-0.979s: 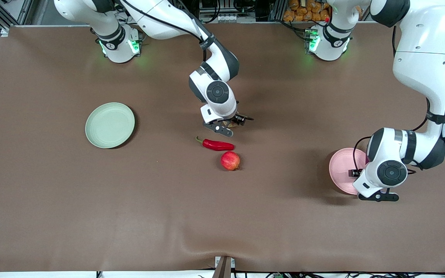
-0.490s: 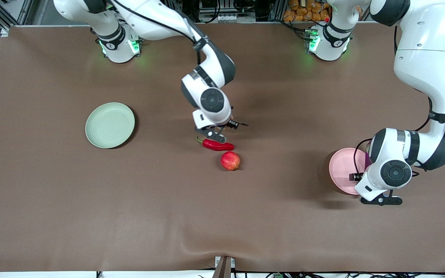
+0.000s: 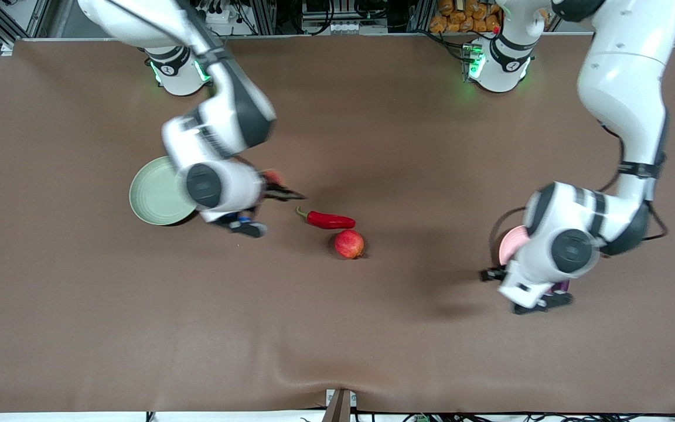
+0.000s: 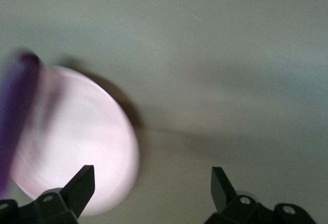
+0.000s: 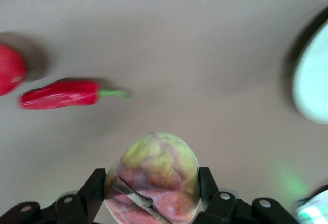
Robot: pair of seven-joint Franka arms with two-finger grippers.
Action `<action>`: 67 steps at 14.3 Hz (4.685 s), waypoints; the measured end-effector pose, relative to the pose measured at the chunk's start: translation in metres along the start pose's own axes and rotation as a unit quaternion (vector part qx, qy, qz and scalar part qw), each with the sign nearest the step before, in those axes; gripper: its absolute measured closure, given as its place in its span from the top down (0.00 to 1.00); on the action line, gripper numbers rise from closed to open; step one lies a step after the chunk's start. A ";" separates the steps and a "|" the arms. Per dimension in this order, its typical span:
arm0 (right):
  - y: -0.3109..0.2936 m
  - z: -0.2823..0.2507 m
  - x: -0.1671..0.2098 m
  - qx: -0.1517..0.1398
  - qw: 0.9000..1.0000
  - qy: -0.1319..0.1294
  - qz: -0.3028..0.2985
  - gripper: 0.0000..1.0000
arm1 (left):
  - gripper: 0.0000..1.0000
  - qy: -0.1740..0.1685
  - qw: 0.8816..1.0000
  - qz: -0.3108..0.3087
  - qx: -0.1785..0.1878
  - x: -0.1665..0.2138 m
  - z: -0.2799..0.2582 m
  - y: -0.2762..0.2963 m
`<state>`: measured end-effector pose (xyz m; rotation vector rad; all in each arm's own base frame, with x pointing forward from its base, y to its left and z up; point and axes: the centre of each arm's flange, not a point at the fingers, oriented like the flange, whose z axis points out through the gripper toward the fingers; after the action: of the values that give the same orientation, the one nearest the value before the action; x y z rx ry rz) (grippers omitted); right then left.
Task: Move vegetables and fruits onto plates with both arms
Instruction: 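Carry the peach to the green plate while the left gripper releases eggplant, then release the peach on the green plate while the left gripper reaches pepper, then close the left gripper on the red chili pepper, then carry the pepper to the pink plate while the right gripper reaches pomegranate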
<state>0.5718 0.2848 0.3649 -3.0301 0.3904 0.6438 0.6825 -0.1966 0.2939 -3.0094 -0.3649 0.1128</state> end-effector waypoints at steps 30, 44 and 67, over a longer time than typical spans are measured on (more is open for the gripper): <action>0.268 0.018 0.069 0.054 0.987 0.009 -0.149 1.00 | 1.00 0.020 0.891 -0.427 -0.150 -0.249 0.086 0.317; 0.100 -0.028 0.010 0.100 0.993 0.006 0.058 1.00 | 0.41 0.024 0.901 -0.417 -0.114 -0.269 0.095 0.323; -0.143 0.074 0.016 0.218 0.961 0.114 0.126 1.00 | 0.29 0.052 0.985 -0.159 0.049 0.045 0.034 -0.094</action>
<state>0.5921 0.4250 0.2860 -2.6510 0.8138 0.1734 0.7007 -0.0913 0.2684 -2.8019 -0.7939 -0.0503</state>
